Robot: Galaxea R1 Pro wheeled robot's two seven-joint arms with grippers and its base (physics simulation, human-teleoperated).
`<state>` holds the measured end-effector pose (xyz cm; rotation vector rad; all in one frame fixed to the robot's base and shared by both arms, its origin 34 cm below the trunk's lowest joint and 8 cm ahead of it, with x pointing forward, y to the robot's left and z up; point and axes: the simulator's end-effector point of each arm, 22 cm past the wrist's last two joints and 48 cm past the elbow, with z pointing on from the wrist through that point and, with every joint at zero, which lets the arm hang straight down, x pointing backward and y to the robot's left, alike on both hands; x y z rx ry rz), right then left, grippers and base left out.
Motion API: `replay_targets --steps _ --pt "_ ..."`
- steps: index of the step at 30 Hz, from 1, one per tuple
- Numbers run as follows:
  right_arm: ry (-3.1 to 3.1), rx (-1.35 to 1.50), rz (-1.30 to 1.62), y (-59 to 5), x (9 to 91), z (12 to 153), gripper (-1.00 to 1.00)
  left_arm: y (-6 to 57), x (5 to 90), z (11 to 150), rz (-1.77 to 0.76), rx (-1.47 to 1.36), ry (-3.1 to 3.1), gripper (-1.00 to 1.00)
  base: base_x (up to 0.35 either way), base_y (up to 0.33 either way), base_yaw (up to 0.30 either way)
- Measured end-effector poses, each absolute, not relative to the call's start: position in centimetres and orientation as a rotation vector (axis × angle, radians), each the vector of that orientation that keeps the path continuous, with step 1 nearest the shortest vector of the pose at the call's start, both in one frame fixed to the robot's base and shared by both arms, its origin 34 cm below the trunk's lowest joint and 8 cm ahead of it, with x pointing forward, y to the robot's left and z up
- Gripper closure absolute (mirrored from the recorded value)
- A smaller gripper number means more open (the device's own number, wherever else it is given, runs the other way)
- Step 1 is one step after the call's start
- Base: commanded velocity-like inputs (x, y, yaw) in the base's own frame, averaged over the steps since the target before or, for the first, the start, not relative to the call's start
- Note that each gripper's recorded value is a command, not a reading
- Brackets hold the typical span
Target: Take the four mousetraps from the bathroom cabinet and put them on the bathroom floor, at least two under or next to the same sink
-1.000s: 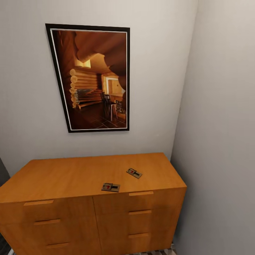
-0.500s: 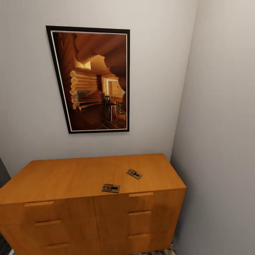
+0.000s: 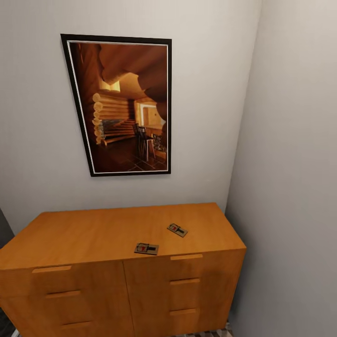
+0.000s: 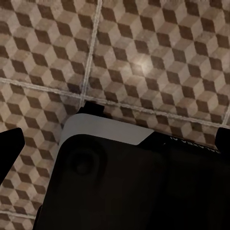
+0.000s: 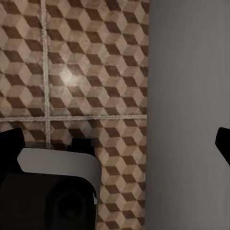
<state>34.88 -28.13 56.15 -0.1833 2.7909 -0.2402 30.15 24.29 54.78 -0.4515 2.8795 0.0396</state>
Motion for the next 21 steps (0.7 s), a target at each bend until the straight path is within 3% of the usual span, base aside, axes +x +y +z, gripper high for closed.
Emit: replay_targets --steps 21 --pt "2.796 -0.185 -0.241 -28.14 34.77 56.12 -1.0 24.27 30.17 54.78 0.038 -0.45 2.879 -1.0 0.0 0.0 0.0"
